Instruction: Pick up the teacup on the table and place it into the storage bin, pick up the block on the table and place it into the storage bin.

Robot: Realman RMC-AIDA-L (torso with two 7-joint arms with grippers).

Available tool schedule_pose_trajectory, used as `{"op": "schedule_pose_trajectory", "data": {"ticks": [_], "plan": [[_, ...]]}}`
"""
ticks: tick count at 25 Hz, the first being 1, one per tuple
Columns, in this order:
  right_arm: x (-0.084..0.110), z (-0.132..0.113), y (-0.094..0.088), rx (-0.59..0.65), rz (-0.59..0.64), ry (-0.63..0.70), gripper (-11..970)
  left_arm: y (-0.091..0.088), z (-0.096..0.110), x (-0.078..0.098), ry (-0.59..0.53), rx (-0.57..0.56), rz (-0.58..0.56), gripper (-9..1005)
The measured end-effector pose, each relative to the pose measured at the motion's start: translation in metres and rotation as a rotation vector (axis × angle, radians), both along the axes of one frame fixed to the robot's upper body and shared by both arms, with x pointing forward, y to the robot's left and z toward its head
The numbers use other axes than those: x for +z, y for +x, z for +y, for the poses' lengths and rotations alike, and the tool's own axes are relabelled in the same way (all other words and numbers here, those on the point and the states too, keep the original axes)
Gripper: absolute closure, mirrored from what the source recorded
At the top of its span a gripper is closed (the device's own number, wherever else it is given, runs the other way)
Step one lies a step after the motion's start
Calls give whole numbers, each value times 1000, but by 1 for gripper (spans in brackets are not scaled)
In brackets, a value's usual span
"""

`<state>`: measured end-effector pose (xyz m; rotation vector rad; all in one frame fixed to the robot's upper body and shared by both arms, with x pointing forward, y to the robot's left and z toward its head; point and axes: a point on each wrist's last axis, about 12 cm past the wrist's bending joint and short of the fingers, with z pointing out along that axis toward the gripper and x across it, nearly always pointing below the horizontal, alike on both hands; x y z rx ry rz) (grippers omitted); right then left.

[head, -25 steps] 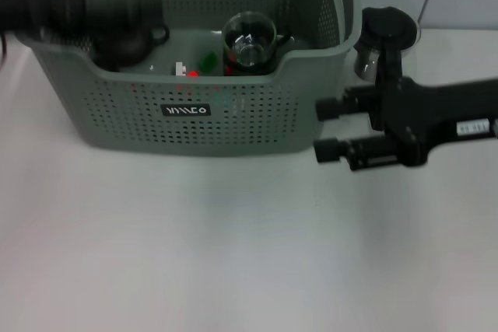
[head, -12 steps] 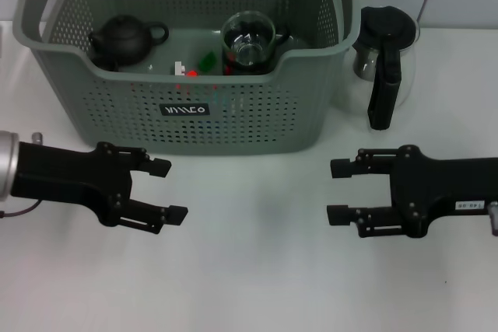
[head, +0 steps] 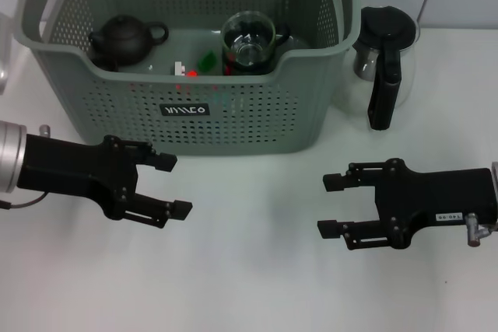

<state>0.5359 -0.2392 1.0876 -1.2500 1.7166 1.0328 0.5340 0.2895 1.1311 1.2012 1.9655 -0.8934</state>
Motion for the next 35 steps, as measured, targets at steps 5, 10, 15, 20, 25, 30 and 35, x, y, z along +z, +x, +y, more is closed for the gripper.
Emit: {"op": "schedule_pose_trajectory", "data": {"ticks": [5,10,15,20,25,30,35], "plan": [[-3,6,-8,95,-65,-4,170,-4,-1,1,-4,-33,49,127],[-3,7,-11,117,-61,38,156,-5,-1,0,-1,-47,76,127],[-4,3,-14,97,-75,58,141,-5,0,-5,8,-46,98,126],[-10,3,-17,114,-94,38,127,-5,-2,-4,5,-52,90,126],[-11,3,-18,108,-84,38,18,-4,-3,-4,6,-57,85,129],[-13,4,-18,108,-73,40,11,-3,-3,-5,12,-54,84,136],[-13,5,-18,109,-66,43,12,-5,-6,-6,14,-71,100,136]]}}
